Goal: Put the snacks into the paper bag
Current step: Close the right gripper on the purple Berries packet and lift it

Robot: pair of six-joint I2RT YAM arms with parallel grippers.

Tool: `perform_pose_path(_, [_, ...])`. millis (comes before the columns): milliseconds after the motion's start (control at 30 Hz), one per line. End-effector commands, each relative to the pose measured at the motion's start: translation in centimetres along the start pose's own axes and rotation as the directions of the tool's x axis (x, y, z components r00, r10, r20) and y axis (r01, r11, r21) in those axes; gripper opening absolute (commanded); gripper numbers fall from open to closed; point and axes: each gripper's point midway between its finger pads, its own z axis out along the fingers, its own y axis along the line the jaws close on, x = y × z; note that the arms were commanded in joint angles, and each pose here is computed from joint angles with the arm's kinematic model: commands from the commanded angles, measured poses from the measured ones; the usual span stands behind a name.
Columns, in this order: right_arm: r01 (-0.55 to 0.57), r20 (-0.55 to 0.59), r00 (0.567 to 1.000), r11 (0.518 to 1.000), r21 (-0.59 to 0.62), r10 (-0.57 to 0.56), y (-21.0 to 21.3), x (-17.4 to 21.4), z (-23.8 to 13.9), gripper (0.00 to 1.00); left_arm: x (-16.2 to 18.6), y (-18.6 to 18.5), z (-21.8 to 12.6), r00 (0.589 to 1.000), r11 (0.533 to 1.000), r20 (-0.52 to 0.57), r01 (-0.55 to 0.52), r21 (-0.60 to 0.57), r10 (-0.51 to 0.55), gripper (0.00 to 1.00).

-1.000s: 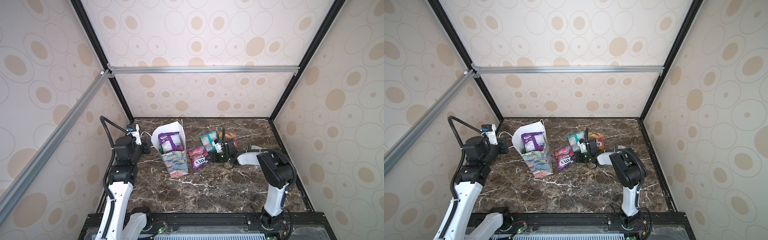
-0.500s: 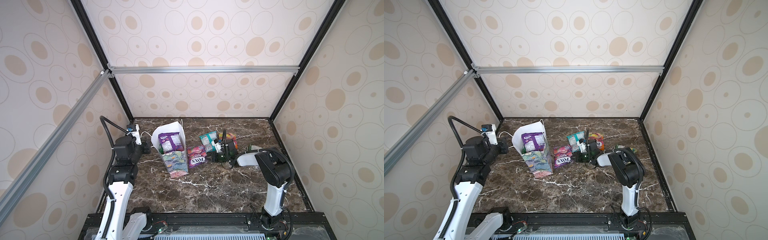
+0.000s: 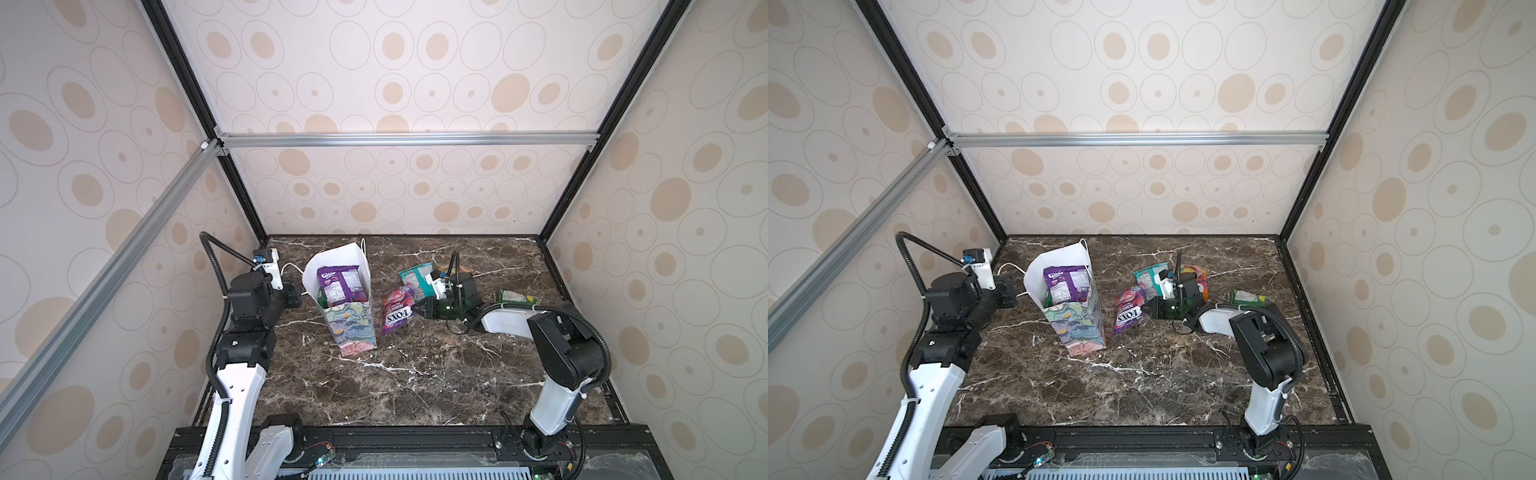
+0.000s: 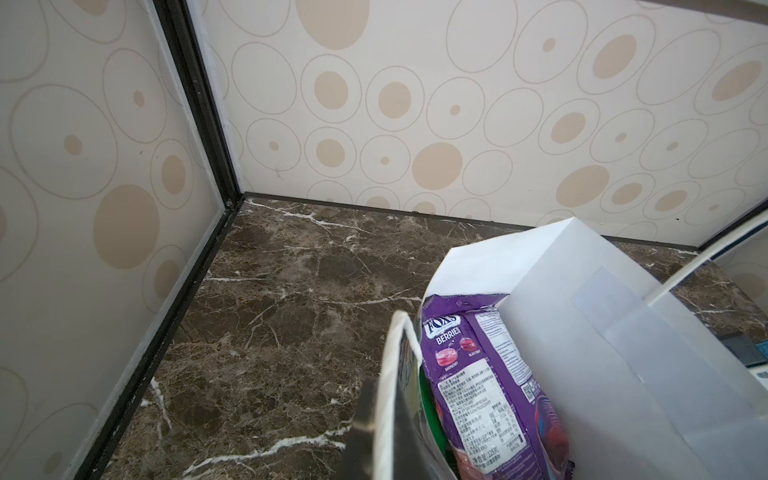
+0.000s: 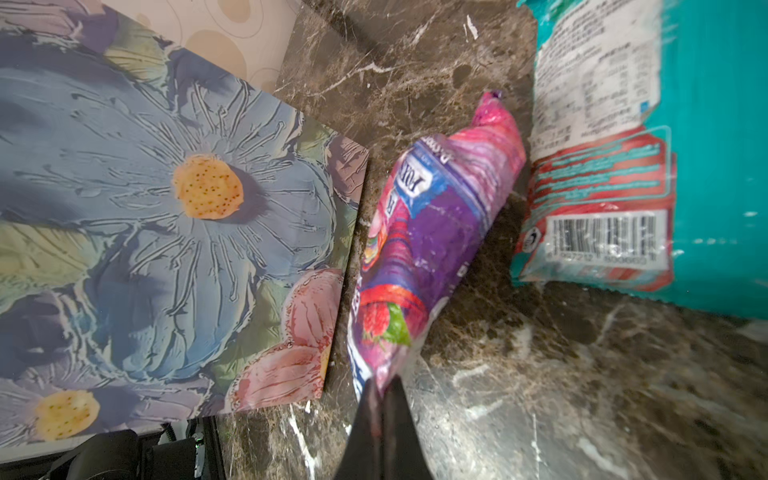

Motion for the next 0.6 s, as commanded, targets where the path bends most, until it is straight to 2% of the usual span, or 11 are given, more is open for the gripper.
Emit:
perform_pose_path(0, [0.083,0.038,0.996,0.996,-0.035,-0.082,3.0,-1.9,-1.5,0.0,-0.8,0.1,-0.4,0.999,1.0,0.028,-0.018,-0.003,0.018,0.0])
perform_pose_path(567, [0.325,0.053,0.944,0.946,0.006,-0.325,11.2,-4.5,-7.5,0.0,-1.0,-0.3,-0.6,0.999,1.0,0.039,-0.018,0.014,0.017,0.0])
